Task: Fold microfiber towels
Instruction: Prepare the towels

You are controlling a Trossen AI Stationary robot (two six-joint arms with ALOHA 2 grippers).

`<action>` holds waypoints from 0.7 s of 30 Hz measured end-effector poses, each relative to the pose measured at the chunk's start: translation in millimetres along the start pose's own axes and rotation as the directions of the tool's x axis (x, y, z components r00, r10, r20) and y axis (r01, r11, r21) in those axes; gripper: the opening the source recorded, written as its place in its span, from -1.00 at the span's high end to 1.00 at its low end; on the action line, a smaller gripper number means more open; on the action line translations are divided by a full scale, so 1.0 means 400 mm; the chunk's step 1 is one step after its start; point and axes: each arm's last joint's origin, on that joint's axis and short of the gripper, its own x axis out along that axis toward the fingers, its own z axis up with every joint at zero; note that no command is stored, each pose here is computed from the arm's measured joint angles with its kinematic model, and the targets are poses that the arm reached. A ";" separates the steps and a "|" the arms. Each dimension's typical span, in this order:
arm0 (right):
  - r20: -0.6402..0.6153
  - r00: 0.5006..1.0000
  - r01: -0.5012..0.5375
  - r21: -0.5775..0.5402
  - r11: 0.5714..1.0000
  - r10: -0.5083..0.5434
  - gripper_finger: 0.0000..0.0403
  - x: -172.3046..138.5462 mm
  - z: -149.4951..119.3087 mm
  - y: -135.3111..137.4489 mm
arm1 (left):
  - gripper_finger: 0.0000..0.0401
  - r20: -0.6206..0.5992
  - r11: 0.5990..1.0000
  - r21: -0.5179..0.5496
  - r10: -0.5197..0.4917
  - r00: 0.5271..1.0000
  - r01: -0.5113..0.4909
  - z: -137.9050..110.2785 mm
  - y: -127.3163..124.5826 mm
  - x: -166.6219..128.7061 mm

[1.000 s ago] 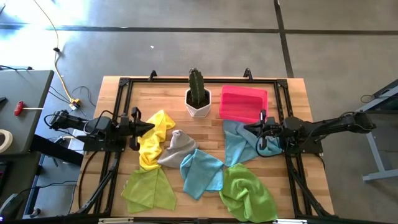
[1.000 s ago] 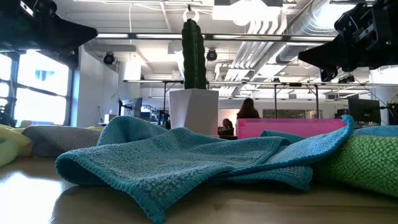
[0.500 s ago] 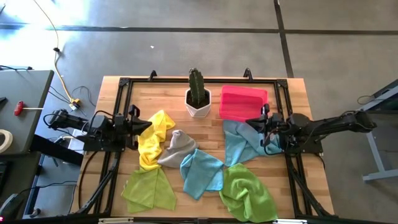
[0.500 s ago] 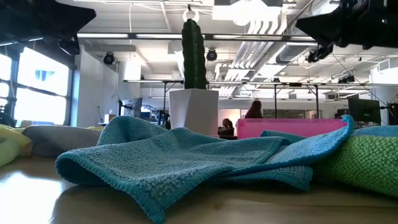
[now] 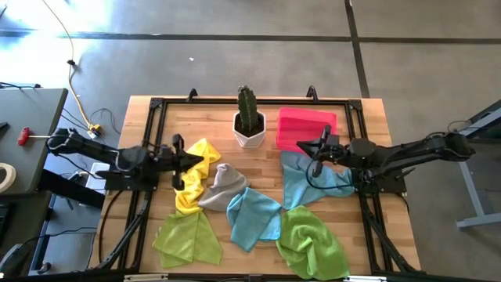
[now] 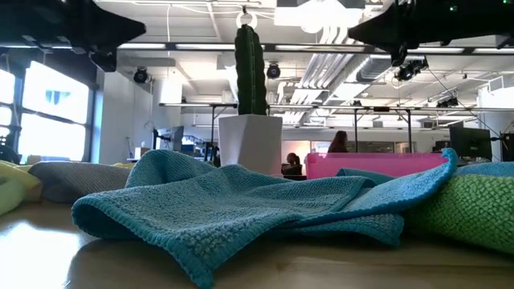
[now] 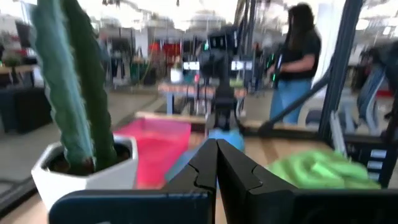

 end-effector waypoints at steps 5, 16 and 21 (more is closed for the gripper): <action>-0.072 0.997 -0.030 0.107 0.994 0.038 1.00 0.028 -0.026 0.012 | 1.00 -0.162 1.000 0.000 0.014 0.987 -0.015 -0.015 -0.025 0.064; -0.244 0.930 -0.200 0.288 0.937 0.274 1.00 0.066 -0.109 0.056 | 1.00 -0.747 0.976 -0.031 0.122 0.654 -0.217 -0.121 -0.056 0.136; -0.249 0.909 -0.252 0.313 0.916 0.335 1.00 0.072 -0.136 0.096 | 1.00 -0.912 0.917 0.033 0.190 0.364 -0.397 -0.157 -0.044 0.098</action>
